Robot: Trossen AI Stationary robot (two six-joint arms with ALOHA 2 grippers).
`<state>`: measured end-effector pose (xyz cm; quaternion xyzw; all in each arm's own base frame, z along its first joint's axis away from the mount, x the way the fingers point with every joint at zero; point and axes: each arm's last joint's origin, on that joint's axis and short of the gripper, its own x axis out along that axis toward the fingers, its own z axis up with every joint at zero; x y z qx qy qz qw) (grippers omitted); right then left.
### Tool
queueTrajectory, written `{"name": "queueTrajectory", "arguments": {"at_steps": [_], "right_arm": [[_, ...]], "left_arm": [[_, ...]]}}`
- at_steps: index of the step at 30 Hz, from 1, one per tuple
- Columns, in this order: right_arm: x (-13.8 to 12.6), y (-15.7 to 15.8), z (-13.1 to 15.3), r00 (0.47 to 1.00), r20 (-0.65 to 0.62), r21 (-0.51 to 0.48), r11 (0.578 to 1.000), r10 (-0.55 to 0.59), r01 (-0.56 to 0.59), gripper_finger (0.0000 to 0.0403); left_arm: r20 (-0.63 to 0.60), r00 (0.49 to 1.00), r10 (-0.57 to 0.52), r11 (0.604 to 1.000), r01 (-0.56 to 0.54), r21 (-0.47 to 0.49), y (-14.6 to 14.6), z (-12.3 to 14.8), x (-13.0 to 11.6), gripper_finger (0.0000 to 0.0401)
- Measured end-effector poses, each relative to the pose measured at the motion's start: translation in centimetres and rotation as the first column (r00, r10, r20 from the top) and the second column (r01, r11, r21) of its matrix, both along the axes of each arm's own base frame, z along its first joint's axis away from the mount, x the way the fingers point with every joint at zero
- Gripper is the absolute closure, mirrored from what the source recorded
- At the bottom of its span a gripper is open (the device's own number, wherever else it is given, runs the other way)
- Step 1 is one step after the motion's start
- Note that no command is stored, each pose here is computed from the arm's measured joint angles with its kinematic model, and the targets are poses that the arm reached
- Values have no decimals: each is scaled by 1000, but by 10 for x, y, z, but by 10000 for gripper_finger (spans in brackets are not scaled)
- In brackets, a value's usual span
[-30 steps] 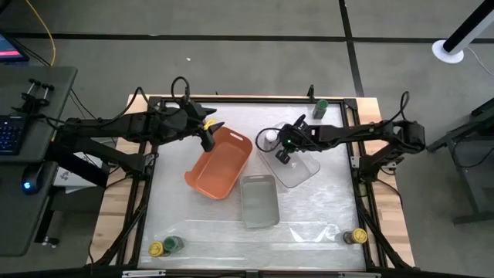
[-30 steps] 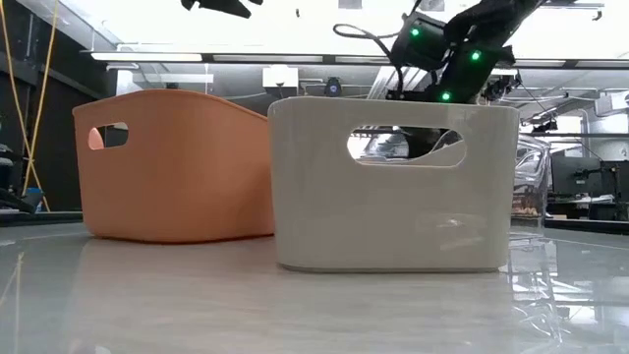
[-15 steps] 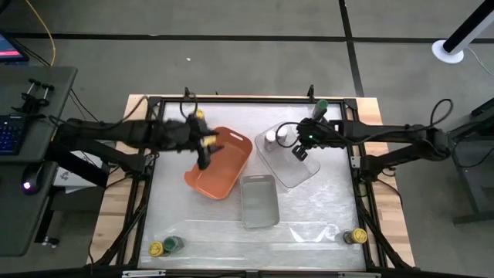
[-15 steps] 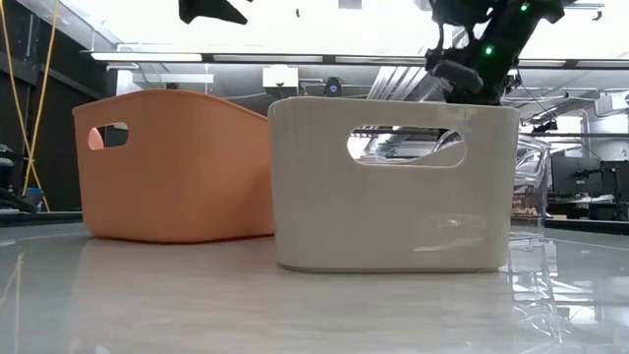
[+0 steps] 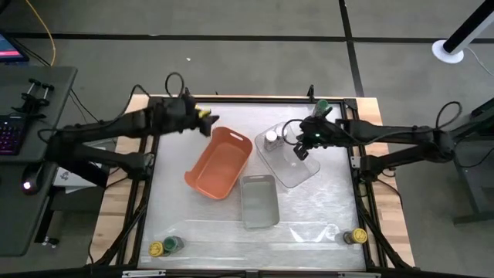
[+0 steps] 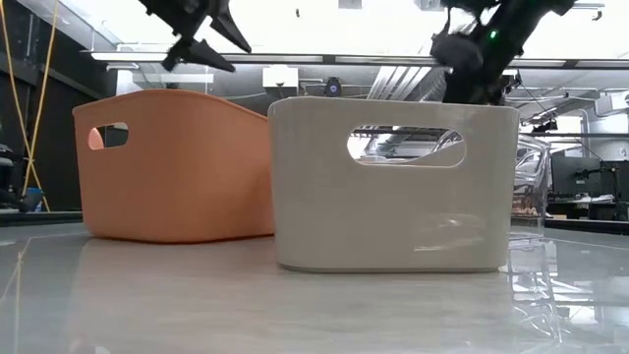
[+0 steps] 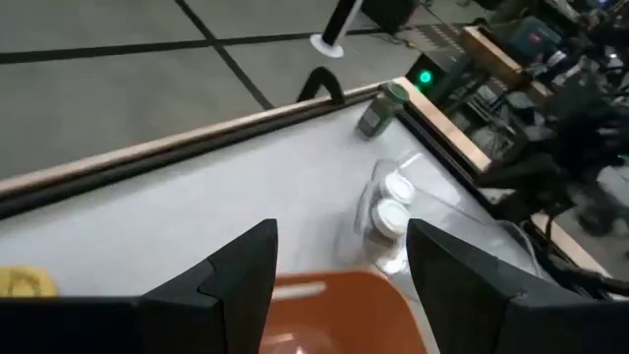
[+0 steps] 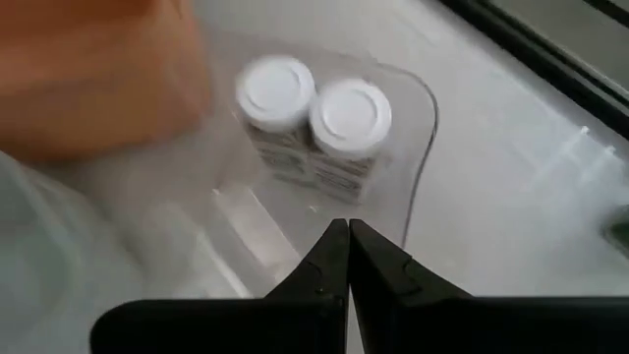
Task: Sort spices by type
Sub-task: Put the top left yellow seasoning bottle into the orange bin
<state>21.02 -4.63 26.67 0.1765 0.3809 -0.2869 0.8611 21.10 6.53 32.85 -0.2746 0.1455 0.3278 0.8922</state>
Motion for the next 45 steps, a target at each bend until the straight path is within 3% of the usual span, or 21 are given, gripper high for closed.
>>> {"name": "queueTrajectory", "arguments": {"at_steps": [5, 13, 15, 19, 21, 24, 27, 31, 34, 41, 45], "right_arm": [[-26, 7, 31, 980, 179, -23, 996, -86, 92, 403], [-59, 10, 53, 934, 321, -26, 984, -158, 175, 403], [-59, 10, 53, 933, 322, -30, 983, -162, 181, 403], [-51, 8, 49, 936, 306, -29, 981, -174, 192, 403], [-45, 7, 46, 942, 286, -30, 981, -175, 191, 403], [-36, 6, 38, 956, 243, -9, 985, -163, 171, 403], [-28, 4, 31, 969, 204, 34, 991, -137, 133, 402], [-19, 2, 23, 974, 166, 55, 988, -152, 144, 402], [-14, 1, 18, 978, 140, 59, 987, -156, 149, 402], [-10, 1, 13, 981, 115, 59, 987, -157, 151, 402], [-10, 1, 14, 981, 116, 59, 987, -157, 151, 402]], "left_arm": [[28, 999, 38, 999, -39, 12, 26, 3, -6, 192], [-28, 999, -34, 999, 34, 14, 26, -1, -7, 192], [-75, 997, -26, 1000, 27, 11, 24, -5, -8, 192], [-214, 951, 221, 974, -224, 10, 34, -19, -18, 193], [-263, 925, 273, 958, -286, -11, 49, -27, -20, 193], [-274, 928, 254, 949, -294, -114, 76, -39, -20, 192], [-375, 898, 232, 931, -317, -181, 96, -59, -24, 185], [-475, 849, 233, 895, -378, -237, 111, -78, -30, 169], [-481, 855, 196, 894, -357, -271, 115, -83, -29, 152], [-462, 864, 201, 914, -335, -229, 118, -83, -23, 108], [-485, 845, 225, 915, -355, -194, 119, -84, -23, 91]]}}
